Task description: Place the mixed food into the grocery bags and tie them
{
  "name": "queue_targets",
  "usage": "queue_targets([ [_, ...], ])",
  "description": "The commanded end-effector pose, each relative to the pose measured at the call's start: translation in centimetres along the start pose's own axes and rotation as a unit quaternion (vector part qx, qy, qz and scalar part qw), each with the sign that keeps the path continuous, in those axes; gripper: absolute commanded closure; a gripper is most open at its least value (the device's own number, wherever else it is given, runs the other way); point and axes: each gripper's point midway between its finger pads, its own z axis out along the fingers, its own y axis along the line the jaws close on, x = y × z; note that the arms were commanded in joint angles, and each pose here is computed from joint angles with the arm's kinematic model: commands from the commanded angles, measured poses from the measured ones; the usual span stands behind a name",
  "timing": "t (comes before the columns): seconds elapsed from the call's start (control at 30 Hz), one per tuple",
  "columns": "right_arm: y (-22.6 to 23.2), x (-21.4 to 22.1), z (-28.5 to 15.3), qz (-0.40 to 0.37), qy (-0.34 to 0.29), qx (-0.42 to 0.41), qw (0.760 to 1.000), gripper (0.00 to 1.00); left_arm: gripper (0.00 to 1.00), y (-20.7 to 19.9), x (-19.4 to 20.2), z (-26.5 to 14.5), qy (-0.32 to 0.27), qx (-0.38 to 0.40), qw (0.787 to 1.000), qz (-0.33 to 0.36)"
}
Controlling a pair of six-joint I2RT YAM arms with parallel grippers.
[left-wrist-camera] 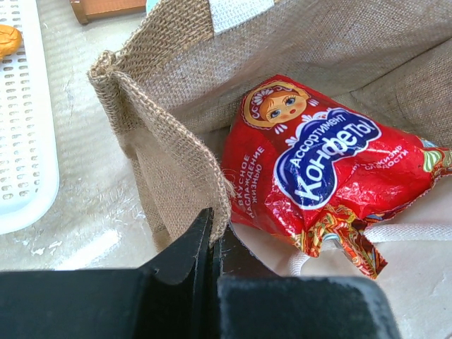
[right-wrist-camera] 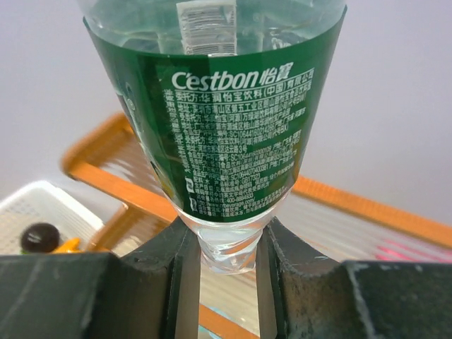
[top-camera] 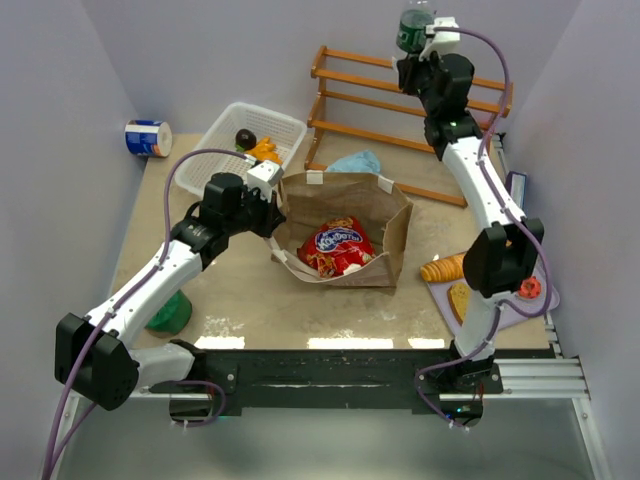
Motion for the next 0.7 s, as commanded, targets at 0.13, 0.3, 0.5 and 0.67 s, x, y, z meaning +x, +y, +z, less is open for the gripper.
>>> queue_targets([
  [0.13, 2.8, -14.1, -8.8, -0.001, -0.152, -0.074, 0.986, 1.0, 1.0, -0.4, -0.3, -0.5, -0.007, 0.008, 1.0, 0.005],
  [0.3, 6.7, -14.0, -13.1, 0.003, -0.151, -0.121, 0.981, 1.0, 1.0, -0.3, -0.4, -0.6, -0.009, 0.007, 1.0, 0.005],
  [0.5, 12.6, -13.3, -19.7, 0.015, -0.14, -0.189, 0.972, 1.0, 1.0, -0.3, -0.4, -0.7, -0.01, 0.007, 1.0, 0.006],
  [0.67, 17.7, -7.6, -24.2, 0.026, -0.068, -0.266, 0.961, 1.0, 1.0, 0.0, -0.6, -0.8, -0.014, -0.005, 1.0, 0.006],
])
